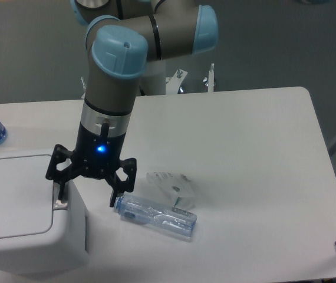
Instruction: Open the trash can
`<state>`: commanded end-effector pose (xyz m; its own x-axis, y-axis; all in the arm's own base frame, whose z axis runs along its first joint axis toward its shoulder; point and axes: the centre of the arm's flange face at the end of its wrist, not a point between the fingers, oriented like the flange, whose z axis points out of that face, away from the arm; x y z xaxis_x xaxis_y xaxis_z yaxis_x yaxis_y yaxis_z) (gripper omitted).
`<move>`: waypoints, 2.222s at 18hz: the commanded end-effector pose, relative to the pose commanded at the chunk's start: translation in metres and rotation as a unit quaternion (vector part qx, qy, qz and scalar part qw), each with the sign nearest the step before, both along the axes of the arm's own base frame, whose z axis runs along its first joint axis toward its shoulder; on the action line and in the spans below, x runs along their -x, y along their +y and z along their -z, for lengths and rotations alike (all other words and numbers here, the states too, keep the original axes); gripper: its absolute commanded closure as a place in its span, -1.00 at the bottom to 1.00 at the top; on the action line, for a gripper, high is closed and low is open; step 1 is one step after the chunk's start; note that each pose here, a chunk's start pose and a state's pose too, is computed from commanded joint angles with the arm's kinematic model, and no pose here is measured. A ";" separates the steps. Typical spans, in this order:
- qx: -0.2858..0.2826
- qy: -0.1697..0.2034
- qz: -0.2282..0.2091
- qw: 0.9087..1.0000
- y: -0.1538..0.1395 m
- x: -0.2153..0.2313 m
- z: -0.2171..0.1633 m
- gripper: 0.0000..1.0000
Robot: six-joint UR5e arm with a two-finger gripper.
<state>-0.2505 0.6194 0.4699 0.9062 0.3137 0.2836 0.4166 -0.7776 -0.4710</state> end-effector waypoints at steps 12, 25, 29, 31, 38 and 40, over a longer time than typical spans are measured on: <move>0.001 0.000 0.001 1.000 0.001 0.001 0.003 -1.00; -0.028 0.145 -0.014 0.989 -0.033 0.072 -0.090 -1.00; 0.000 0.202 -0.024 0.979 -0.078 0.122 -0.104 -1.00; 0.027 0.236 0.001 0.971 -0.100 0.143 -0.099 -1.00; 0.122 0.290 0.140 0.939 -0.192 0.203 -0.075 -1.00; 0.134 0.301 0.178 0.927 -0.207 0.207 -0.072 -1.00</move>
